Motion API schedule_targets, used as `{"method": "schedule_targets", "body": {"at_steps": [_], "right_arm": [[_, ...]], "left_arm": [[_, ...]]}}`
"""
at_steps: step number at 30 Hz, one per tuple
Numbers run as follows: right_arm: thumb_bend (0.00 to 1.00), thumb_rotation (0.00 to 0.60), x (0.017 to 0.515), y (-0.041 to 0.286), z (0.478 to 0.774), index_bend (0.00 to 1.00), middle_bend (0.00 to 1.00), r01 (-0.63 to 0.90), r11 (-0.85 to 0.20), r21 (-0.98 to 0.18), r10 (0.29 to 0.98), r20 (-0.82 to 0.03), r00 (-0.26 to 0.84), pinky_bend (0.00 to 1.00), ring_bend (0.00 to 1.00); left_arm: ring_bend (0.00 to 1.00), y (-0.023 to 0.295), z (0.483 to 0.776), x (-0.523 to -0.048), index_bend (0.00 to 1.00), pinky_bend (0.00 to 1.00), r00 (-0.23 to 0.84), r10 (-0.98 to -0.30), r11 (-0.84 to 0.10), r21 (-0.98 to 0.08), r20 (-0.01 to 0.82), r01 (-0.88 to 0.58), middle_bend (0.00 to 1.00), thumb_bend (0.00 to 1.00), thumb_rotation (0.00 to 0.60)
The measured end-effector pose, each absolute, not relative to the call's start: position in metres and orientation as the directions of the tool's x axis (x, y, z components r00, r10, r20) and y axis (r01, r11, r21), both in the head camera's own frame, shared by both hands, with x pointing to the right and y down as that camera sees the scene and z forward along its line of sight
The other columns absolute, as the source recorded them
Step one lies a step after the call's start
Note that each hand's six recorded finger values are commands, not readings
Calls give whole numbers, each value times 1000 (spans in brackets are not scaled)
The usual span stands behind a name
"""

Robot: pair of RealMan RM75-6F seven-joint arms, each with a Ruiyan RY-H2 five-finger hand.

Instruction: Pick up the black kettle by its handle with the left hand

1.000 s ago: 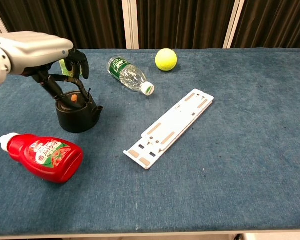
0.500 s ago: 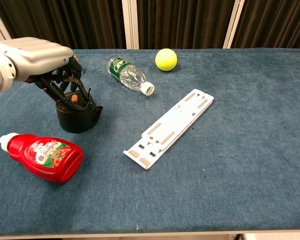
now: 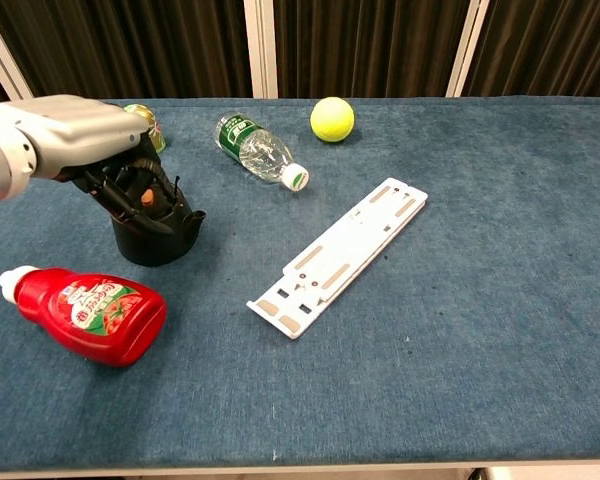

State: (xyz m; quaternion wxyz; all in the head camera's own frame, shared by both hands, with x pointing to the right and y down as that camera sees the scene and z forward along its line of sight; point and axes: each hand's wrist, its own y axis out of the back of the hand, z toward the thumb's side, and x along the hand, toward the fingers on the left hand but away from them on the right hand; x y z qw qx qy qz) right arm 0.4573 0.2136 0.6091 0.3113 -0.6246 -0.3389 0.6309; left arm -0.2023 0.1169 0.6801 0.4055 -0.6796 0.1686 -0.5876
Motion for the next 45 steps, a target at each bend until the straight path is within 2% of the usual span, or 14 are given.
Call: {"method": "schedule_targets", "body": {"at_steps": [5, 8, 12, 13, 15, 17, 23, 28, 32, 35, 37, 43, 45], "right_arm": [[147, 600, 458, 214, 610, 0, 0, 33, -576, -817, 816, -577, -28, 0, 0], [147, 600, 458, 214, 610, 0, 0, 38, -575, -817, 817, -576, -29, 0, 0], [147, 600, 459, 213, 608, 0, 0, 42, -569, -821, 821, -570, -30, 0, 0], [147, 600, 460, 213, 608, 0, 0, 43, -568, -822, 822, -569, -31, 0, 0], [147, 600, 461, 213, 608, 0, 0, 45, -566, -823, 822, -568, -33, 0, 0], [147, 600, 461, 213, 608, 0, 0, 46, -566, -823, 823, -568, -33, 0, 0], [147, 600, 463, 212, 608, 0, 0, 52, -561, -826, 825, -563, -38, 0, 0], [147, 600, 464, 213, 607, 0, 0, 56, -560, -827, 826, -562, -42, 0, 0], [147, 600, 465, 213, 606, 0, 0, 58, -553, -831, 830, -556, -43, 0, 0], [147, 600, 464, 214, 606, 0, 0, 58, -554, -831, 830, -556, -40, 0, 0], [147, 600, 464, 214, 607, 0, 0, 59, -554, -830, 830, -557, -39, 0, 0], [147, 600, 463, 216, 607, 0, 0, 58, -556, -829, 829, -559, -34, 0, 0], [147, 600, 462, 217, 608, 0, 0, 59, -560, -827, 827, -562, -33, 0, 0]], "left_arm": [[727, 117, 683, -202, 834, 0, 261, -698, -626, -745, 667, 230, 879, 95, 358], [800, 118, 685, -201, 914, 0, 266, -688, -638, -738, 675, 220, 955, 94, 312], [870, 119, 688, -203, 991, 0, 265, -673, -660, -723, 690, 206, 1000, 89, 209], [879, 118, 688, -204, 996, 0, 265, -671, -664, -720, 692, 200, 1000, 85, 187], [903, 117, 688, -204, 1000, 0, 265, -670, -669, -719, 694, 190, 1000, 72, 99], [917, 116, 687, -205, 1000, 0, 266, -670, -673, -719, 693, 177, 1000, 65, 52], [942, 108, 684, -207, 1000, 4, 263, -690, -665, -734, 675, 138, 1000, 101, 23], [966, 94, 676, -216, 1000, 89, 236, -727, -646, -759, 645, 86, 1000, 153, 0], [988, 86, 667, -225, 1000, 224, 214, -760, -615, -786, 614, 72, 1000, 195, 0], [999, 79, 660, -233, 1000, 289, 191, -782, -593, -803, 593, 61, 1000, 223, 7], [1000, 76, 657, -238, 1000, 328, 177, -796, -578, -814, 579, 60, 1000, 255, 59], [1000, 70, 650, -249, 1000, 405, 140, -824, -546, -835, 550, 66, 1000, 375, 309], [1000, 70, 649, -252, 1000, 417, 127, -831, -538, -840, 542, 68, 1000, 389, 350]]}}
